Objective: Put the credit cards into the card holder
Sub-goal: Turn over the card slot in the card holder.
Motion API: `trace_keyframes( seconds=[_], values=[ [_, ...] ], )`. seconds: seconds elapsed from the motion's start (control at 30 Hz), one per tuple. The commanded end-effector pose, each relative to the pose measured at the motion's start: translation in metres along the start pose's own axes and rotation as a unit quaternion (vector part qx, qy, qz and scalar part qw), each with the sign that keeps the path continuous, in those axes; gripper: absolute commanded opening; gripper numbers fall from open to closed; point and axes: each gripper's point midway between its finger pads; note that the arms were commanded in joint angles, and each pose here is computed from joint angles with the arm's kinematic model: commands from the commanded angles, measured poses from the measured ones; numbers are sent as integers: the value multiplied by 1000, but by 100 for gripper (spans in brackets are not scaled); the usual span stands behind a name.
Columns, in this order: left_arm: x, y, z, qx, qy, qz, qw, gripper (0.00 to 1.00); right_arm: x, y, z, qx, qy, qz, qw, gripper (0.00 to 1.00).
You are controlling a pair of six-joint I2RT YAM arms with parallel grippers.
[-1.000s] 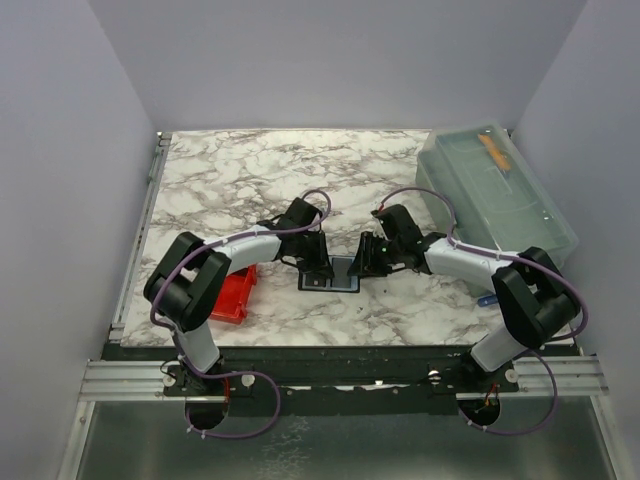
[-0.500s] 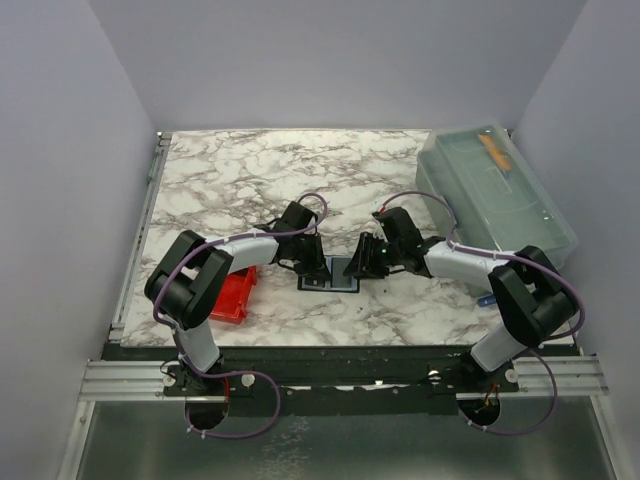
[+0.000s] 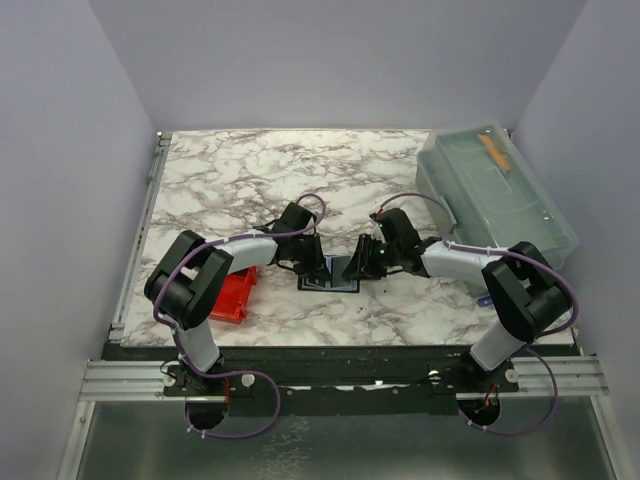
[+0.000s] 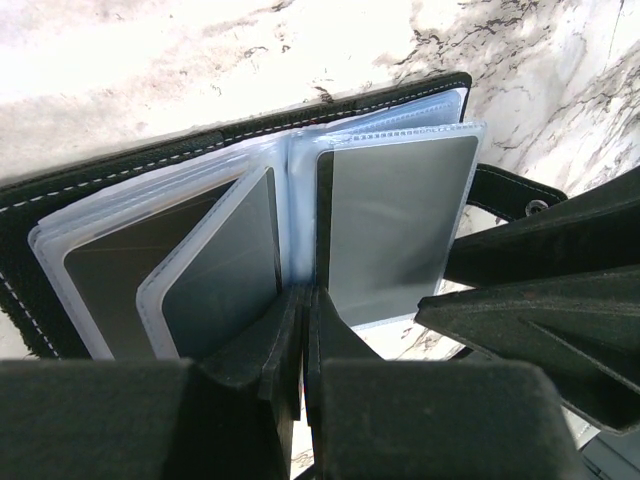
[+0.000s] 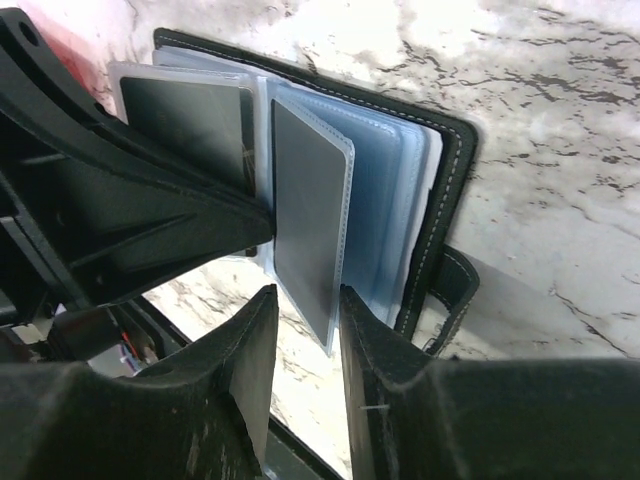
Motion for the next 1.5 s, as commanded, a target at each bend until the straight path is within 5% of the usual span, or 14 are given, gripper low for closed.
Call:
trace_keyframes(
  seconds=[0.0, 0.2, 0.53, 1.0, 1.3, 1.47],
  values=[
    [-17, 25, -7, 37, 21, 12, 999, 7, 1, 16, 0, 37, 4, 12, 999, 32],
    [-15, 18, -1, 25, 16, 12, 999, 8, 0, 31, 1, 72, 14, 16, 997, 32],
    [8, -13, 49, -12, -34, 12, 999, 34, 5, 48, -2, 106, 26, 31, 994, 39],
    [48, 13, 146, 12, -126, 26, 992, 48, 8, 78, -31, 107, 49, 66, 991, 55],
    [61, 34, 172, 47, -150, 31, 987, 58, -8, 101, -51, 147, 94, 89, 981, 63],
    [67, 75, 198, 127, -183, 93, 970, 72, 7, 101, -15, 113, 21, 135, 984, 72]
  ],
)
Point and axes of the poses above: each gripper's point midway between its finger pads, its own z axis back along the fingers, its own y axis along the line the jaws close on, x = y × z, and after that the axes turned 4 degrees about -z, right-handed
